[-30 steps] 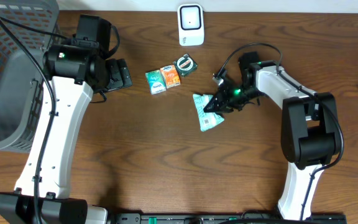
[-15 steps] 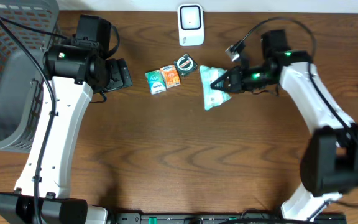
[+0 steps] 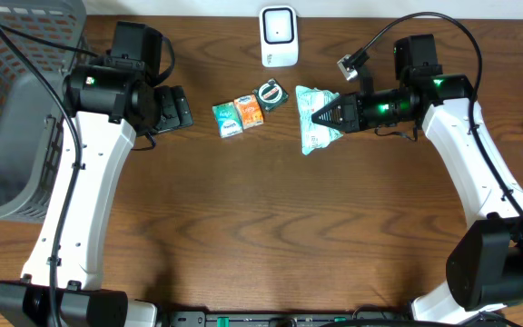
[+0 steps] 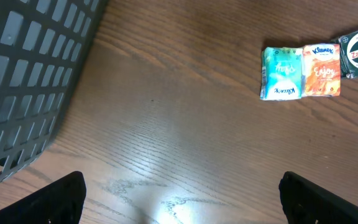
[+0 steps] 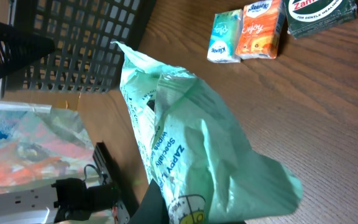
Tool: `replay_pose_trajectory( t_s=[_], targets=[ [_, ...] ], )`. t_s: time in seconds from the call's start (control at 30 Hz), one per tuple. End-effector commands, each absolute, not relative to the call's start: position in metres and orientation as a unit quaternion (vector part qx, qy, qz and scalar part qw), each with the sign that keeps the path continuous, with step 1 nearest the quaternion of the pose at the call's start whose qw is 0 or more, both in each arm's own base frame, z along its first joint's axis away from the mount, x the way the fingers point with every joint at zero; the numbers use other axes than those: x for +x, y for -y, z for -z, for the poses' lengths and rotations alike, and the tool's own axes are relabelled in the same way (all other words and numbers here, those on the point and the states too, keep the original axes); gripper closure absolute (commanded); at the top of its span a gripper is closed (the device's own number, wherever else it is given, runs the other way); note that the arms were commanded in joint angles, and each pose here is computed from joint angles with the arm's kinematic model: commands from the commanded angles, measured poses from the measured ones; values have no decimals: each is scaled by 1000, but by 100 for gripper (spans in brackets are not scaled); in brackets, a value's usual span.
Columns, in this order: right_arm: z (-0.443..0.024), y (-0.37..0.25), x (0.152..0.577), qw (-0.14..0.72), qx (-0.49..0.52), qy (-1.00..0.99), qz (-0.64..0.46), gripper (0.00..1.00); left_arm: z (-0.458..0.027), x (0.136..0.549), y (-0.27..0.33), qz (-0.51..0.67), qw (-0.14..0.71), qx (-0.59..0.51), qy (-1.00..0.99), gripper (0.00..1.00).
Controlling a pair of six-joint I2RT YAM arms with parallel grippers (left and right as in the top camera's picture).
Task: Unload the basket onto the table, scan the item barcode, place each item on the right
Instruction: 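Raise the wipes packet up in front of the scanner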
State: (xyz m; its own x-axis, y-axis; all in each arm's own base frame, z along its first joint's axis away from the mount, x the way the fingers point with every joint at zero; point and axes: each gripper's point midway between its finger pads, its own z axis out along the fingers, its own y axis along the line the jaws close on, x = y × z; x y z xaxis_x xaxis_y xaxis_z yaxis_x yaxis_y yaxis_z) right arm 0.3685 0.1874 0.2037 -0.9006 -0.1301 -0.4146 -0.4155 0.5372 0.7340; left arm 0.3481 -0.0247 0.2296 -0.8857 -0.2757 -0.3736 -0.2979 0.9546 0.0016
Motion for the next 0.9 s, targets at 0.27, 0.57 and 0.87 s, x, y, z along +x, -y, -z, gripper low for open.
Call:
replay_pose_trajectory(
  t_s=[0.27,0.57,0.87],
  targets=[
    [-220,-187,371,178,-163,-855,-460,99,-235,348,22,-35,196,-146,-969,2],
    [-221,-187,374,184,-167,-853,-459,99,-235,348,22,-35,196,-146,-969,2],
    [-235,-190,396,225,-153,-842,-466,99,-235,348,22,-35,196,-146,-969,2]
  ],
)
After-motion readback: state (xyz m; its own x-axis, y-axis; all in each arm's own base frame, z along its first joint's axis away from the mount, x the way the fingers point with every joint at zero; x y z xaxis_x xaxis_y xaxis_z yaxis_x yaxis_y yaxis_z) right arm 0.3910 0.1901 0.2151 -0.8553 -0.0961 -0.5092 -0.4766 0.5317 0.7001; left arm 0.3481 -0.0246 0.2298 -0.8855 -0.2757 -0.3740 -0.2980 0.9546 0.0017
